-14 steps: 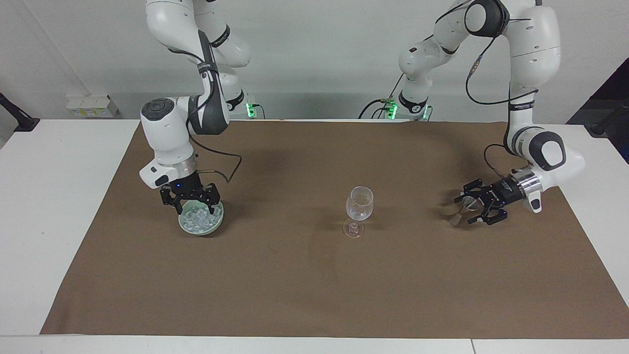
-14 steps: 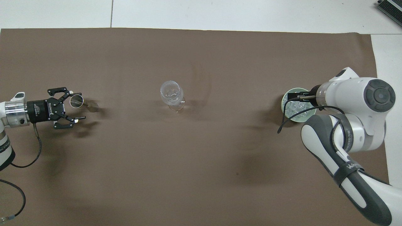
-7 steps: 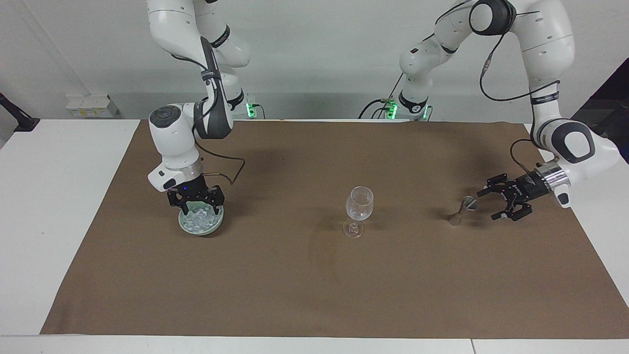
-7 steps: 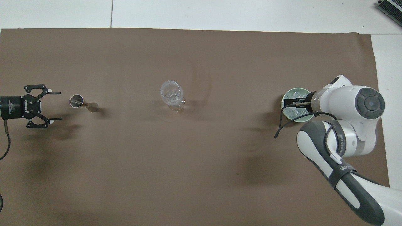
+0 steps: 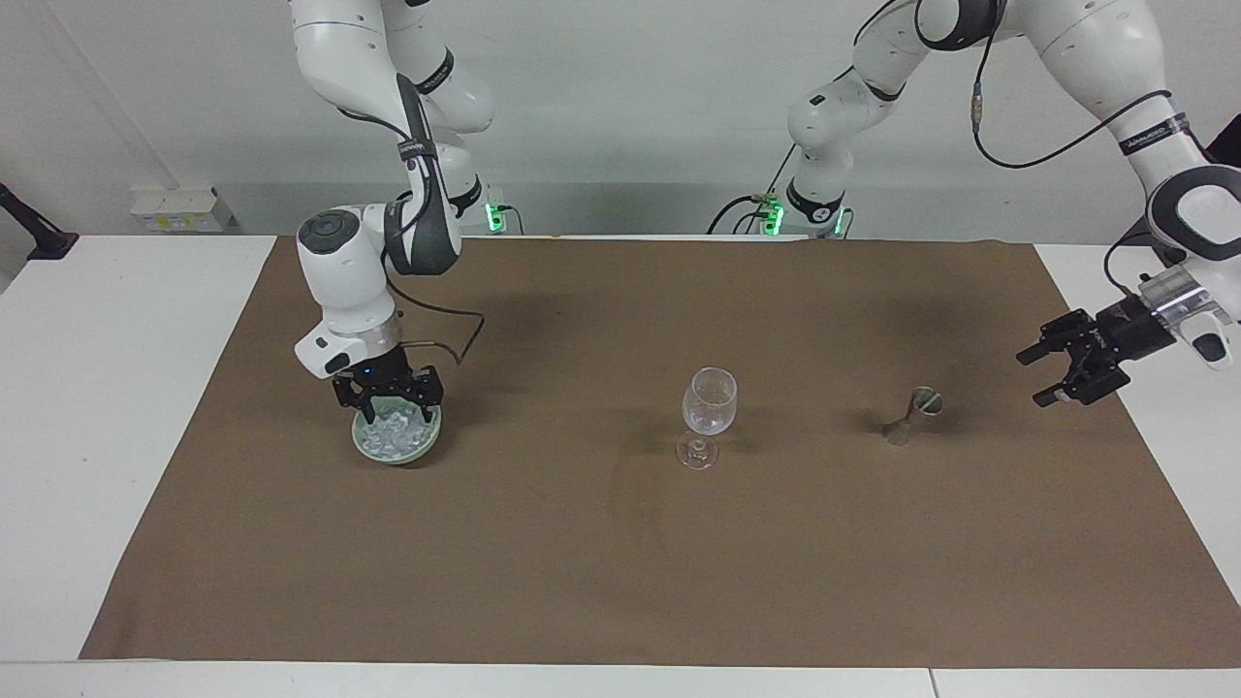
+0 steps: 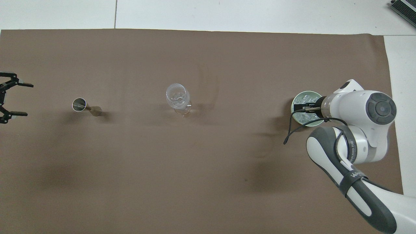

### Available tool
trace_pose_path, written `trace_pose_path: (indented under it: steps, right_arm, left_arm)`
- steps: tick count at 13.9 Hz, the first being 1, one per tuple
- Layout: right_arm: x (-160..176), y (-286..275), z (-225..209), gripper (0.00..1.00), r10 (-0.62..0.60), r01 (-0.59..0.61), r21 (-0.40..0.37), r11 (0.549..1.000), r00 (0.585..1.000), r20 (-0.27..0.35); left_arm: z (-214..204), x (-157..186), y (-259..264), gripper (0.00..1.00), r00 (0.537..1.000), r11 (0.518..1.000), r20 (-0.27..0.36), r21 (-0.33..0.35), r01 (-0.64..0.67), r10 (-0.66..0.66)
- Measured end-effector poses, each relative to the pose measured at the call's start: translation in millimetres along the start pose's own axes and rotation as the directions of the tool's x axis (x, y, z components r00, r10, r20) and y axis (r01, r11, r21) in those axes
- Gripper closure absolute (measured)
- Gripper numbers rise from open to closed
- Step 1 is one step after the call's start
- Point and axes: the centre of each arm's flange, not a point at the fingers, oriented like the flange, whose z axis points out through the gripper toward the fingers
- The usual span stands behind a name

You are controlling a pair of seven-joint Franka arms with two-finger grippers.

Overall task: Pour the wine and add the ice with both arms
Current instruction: 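Open and withdraw the left gripper while the right gripper grasps ice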

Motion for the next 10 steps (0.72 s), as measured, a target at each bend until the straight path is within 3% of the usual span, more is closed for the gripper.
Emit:
trace_pose_path:
  steps: [1,4,10]
  right_arm:
    - [0,1,0,0.12,-0.002,0.002,-0.002,1.000,1.000,-0.003]
    - [3,1,-2,0.16,-0.012,0.011,-0.008,1.000,0.999,-0.036]
    - [-2,1,2,0.21,-0.017,0.017,-0.011,1.000,0.999,-0.027]
  left_arm:
    - [-7,-9,7,0.00,0.997,0.997,-0.033,0.029,-0.074,0.075]
    - [-14,-32,22,0.00,0.962,0.961,-0.080,0.114,-0.251,0.261]
    - [-29,-88,61,0.00,0.828,0.823,-0.119,0.258,-0.507,0.548]
